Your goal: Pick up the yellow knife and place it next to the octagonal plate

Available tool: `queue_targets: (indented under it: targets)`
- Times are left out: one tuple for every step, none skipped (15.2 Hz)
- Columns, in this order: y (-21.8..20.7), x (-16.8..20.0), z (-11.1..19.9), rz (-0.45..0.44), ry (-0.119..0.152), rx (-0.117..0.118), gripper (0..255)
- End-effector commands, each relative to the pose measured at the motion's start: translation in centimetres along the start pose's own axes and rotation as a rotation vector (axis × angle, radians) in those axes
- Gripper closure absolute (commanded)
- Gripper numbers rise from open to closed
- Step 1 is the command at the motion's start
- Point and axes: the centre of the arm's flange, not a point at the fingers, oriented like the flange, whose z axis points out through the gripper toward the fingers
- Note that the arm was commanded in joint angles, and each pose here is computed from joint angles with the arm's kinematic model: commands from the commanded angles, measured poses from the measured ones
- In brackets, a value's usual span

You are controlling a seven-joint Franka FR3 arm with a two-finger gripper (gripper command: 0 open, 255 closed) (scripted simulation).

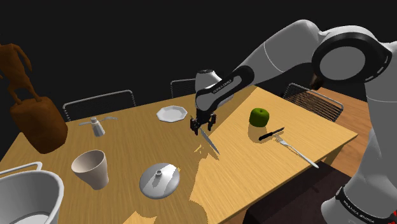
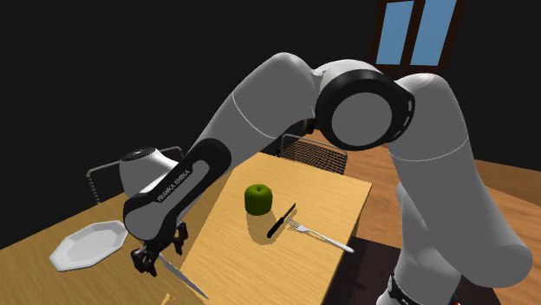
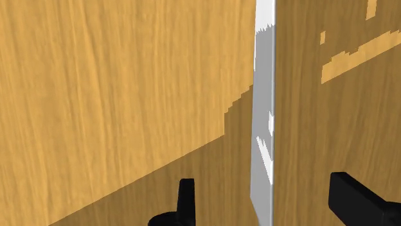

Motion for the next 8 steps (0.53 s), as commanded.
queue_targets:
  targets:
    - [0.0,0.0,0.0,0.000,0.000,0.000,0]
    - [0.0,0.0,0.0,0.000,0.000,0.000,0]
    - [0.0,0.0,0.0,0.000,0.000,0.000,0]
    - [0.0,0.0,-1.3,0.000,0.000,0.000,0]
    - [0.0,0.0,-2.6,0.000,0.000,0.000,0]
    - [0.0,0.0,-4.0,0.000,0.000,0.000,0]
    - [0.0,0.0,-5.0,0.000,0.000,0.000,0]
    - [0.0,0.0,-5.0,0.000,0.000,0.000,0]
